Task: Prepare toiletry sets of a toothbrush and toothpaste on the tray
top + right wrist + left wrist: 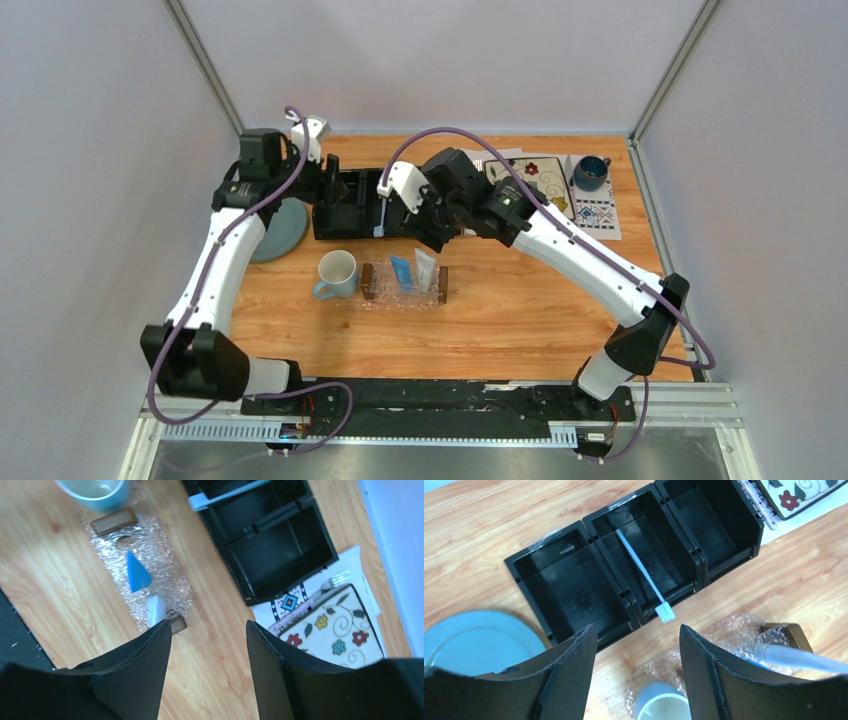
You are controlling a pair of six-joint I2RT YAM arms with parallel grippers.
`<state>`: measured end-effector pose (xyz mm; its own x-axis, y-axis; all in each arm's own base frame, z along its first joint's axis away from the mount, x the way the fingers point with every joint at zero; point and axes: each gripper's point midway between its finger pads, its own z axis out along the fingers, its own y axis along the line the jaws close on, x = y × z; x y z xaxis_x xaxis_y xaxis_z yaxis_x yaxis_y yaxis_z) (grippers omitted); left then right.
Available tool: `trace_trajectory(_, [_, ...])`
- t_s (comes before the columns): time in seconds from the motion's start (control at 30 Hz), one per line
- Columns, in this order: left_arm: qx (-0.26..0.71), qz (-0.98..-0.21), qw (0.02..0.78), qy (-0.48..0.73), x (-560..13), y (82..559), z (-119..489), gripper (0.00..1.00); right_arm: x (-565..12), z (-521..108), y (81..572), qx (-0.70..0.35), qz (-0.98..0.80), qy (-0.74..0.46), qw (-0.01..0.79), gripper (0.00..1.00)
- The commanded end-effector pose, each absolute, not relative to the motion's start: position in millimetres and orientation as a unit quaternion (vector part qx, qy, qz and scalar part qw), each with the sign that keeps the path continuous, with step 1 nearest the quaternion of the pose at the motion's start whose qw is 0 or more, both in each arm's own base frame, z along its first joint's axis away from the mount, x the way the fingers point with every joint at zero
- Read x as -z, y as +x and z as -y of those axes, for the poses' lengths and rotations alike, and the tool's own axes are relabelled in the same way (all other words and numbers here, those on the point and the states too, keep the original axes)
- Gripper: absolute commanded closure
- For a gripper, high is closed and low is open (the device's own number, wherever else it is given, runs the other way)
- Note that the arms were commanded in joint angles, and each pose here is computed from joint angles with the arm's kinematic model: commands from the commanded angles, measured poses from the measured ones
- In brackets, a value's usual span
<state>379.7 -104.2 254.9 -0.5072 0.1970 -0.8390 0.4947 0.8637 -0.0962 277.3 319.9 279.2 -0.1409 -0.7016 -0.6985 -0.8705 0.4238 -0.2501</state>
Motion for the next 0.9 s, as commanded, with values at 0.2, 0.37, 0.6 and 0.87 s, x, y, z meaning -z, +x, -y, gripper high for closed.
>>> trace_trajectory(0.2, [0.115,-0.897,0.378,0.200,-211,428,151,0.36,-323,-266,319,-0.094,-0.781,-0.399,0.471,0.40])
trace_trajectory(0.37, [0.117,-0.902,0.357,0.214,-195,443,172,0.38,-317,-246,324,-0.087,-0.793,-0.381,0.467,0.40])
trace_trajectory(0.6, [0.115,-0.918,0.311,0.219,-152,451,185,0.44,-309,-231,327,-0.084,-0.803,-0.368,0.461,0.40])
trace_trajectory(0.87, [0.091,-0.928,0.280,0.227,-115,453,187,0.45,-293,-225,328,-0.088,-0.814,-0.359,0.449,0.40])
